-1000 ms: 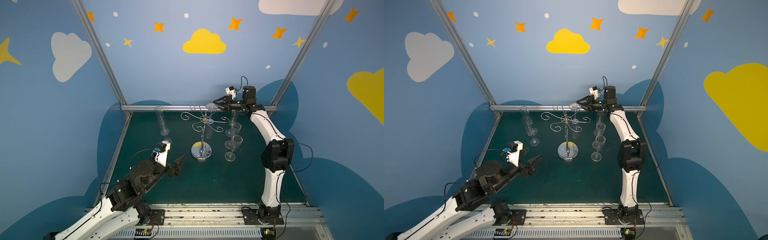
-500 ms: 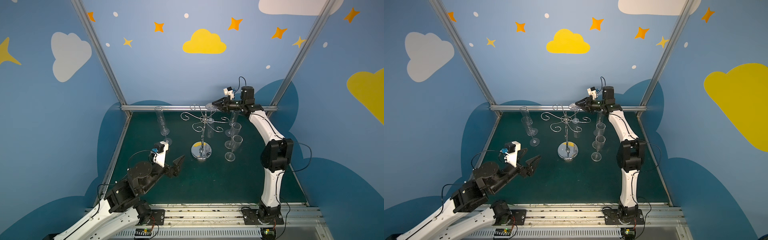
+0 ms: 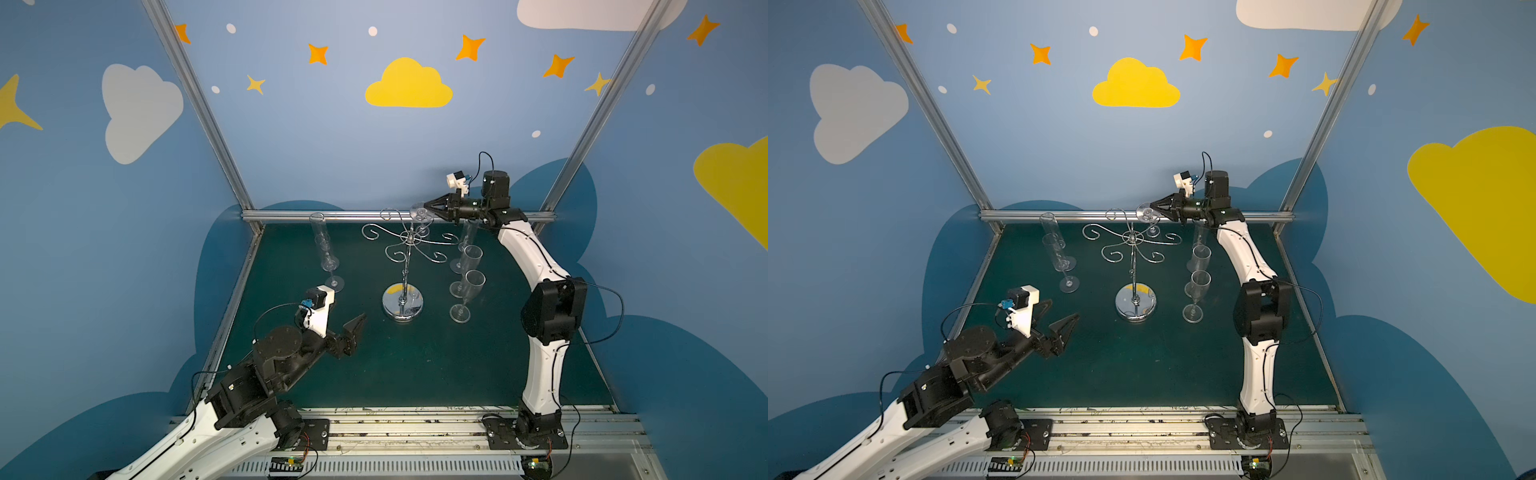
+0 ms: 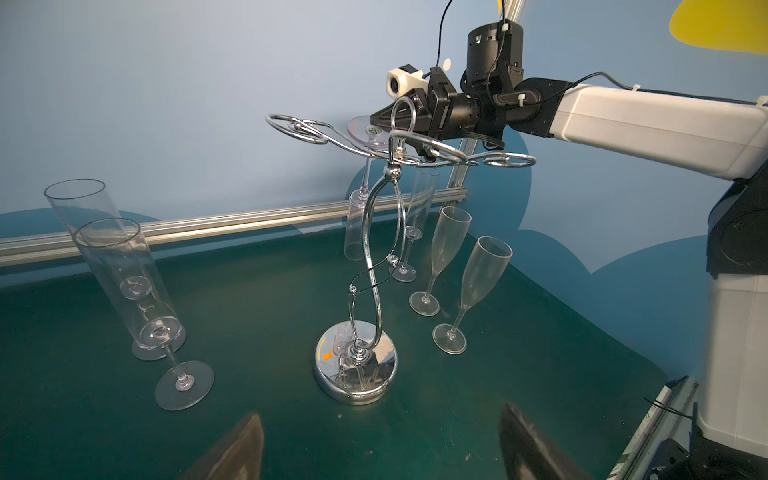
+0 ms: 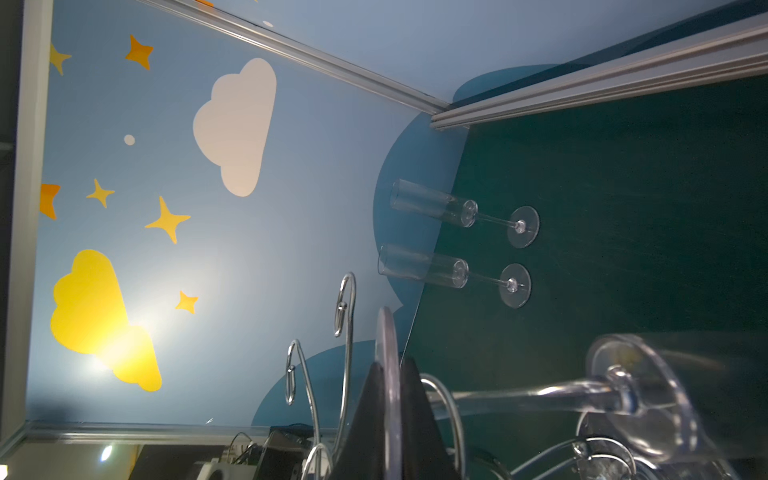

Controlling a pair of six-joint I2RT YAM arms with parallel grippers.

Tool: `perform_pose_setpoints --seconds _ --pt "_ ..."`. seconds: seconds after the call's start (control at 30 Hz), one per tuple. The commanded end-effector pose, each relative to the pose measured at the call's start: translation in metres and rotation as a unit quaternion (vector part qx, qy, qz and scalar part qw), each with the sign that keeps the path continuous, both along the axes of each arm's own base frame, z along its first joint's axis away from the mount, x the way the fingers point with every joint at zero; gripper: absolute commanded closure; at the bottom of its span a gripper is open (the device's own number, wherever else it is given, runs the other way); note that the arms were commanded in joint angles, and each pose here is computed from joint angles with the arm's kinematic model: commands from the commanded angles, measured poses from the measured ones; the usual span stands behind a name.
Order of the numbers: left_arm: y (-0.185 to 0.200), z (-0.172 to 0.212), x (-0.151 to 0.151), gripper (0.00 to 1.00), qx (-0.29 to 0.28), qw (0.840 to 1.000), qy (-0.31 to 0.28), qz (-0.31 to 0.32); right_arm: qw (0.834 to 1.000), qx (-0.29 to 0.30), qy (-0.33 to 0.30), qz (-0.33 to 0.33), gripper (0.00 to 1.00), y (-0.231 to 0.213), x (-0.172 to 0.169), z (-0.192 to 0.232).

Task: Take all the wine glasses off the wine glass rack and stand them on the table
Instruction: 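Close the right gripper on the hanging glass stem and pull it off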

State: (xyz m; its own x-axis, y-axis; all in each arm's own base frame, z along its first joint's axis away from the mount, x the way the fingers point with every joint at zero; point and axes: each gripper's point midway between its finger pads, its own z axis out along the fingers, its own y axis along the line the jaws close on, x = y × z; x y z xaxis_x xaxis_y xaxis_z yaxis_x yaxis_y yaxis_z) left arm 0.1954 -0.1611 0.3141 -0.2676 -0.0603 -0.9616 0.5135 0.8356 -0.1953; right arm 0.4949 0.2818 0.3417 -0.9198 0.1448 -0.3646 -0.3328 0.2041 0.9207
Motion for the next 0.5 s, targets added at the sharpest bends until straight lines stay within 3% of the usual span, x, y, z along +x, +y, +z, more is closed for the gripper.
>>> perform_pose_setpoints --seconds 0.0,0.47 --pt "0.004 0.002 0.001 0.12 -0.003 1.0 -0.002 0.008 1.0 0.011 -0.005 0.002 0.99 0.003 -0.004 0.009" --pt "0.004 0.001 0.002 0.12 -0.001 1.0 -0.002 0.01 0.998 0.053 0.041 -0.006 1.0 -0.001 -0.004 0.03"
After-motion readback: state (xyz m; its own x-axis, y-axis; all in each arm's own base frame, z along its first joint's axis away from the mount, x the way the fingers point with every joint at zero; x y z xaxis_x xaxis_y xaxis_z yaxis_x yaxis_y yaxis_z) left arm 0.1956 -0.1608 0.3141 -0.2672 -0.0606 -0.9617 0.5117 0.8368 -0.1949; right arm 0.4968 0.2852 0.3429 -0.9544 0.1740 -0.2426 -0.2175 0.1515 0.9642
